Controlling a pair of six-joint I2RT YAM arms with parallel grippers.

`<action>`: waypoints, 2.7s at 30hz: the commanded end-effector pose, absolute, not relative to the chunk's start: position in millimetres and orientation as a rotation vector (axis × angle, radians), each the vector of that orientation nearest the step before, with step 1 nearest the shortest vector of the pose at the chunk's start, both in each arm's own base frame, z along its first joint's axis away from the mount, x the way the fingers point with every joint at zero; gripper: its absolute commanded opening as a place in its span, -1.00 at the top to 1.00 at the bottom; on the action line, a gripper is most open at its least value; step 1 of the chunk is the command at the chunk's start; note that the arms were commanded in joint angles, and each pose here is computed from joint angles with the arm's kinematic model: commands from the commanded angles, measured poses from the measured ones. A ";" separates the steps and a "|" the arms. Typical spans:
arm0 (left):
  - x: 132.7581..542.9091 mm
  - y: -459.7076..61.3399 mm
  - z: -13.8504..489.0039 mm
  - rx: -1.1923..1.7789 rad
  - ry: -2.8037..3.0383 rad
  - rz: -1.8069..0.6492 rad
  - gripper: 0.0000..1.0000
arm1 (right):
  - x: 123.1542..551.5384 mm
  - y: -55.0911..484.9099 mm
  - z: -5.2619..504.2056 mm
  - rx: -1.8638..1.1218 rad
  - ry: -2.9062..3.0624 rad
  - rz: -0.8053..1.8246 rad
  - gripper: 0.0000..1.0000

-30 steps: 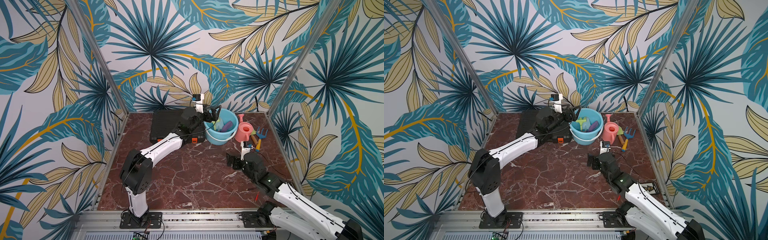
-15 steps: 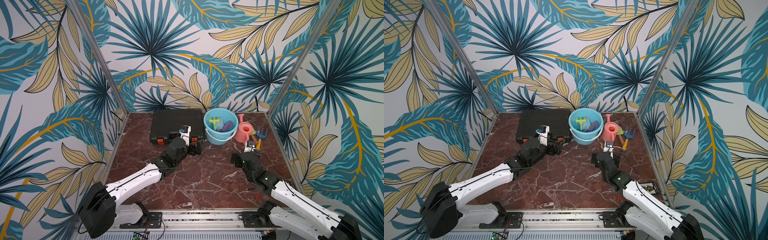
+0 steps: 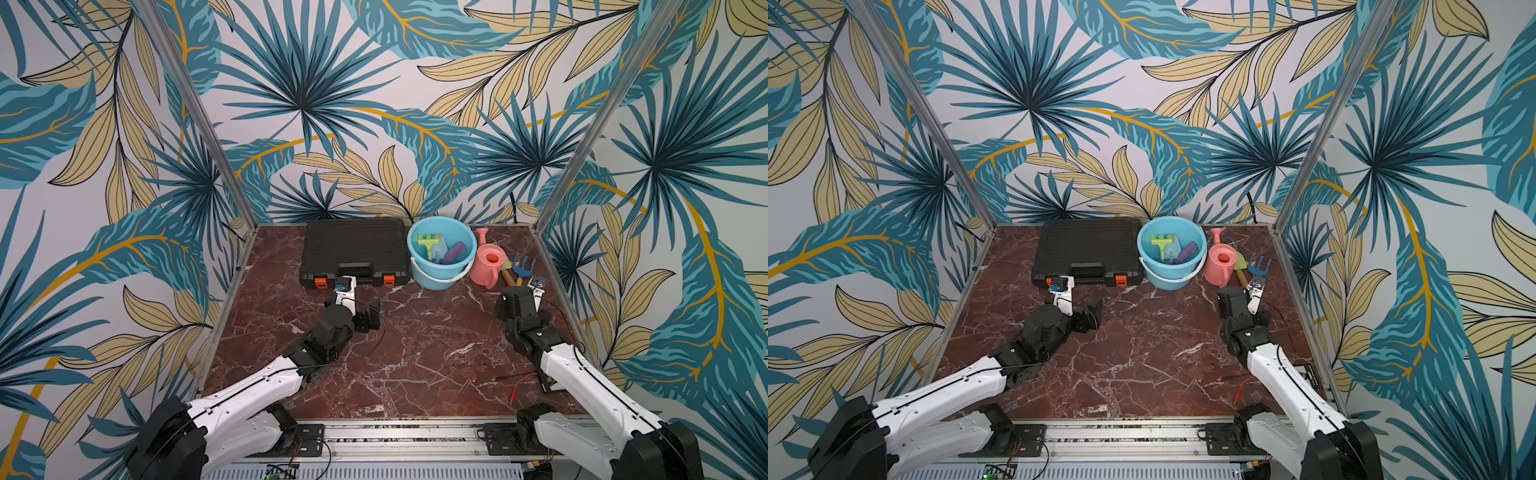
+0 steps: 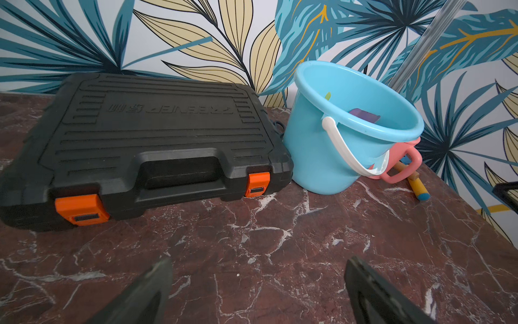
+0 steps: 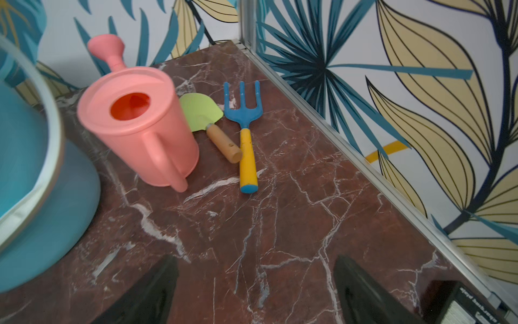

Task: Organize the gardening tools
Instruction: Pick up the gardening tool from the center of the board.

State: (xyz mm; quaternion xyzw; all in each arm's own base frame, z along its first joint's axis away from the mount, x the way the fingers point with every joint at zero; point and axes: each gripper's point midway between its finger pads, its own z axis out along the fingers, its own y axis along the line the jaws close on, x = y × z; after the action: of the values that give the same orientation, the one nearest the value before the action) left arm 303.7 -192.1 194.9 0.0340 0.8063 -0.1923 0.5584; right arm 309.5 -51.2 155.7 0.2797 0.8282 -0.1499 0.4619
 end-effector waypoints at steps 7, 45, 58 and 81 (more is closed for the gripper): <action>303.0 -204.3 197.3 0.086 1.940 -0.523 -1.00 | 371.9 -75.2 135.0 0.853 2.151 -0.236 -0.25; 306.3 -218.9 184.5 0.147 1.998 -0.533 -1.00 | 453.6 -100.5 16.5 0.940 2.624 -0.040 0.20; 306.6 -219.2 185.0 0.137 2.003 -0.538 -1.00 | 454.8 -102.3 31.9 0.937 2.532 0.009 0.46; 312.9 -213.1 178.1 0.021 2.037 -0.515 -1.00 | 384.7 -58.8 203.6 0.777 2.054 0.040 0.58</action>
State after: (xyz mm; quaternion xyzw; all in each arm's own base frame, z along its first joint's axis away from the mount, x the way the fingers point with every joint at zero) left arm 306.7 -213.8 168.0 0.0312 0.8450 -0.2143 0.4889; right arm 392.6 -70.0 193.5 0.3296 0.8393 0.0244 0.4317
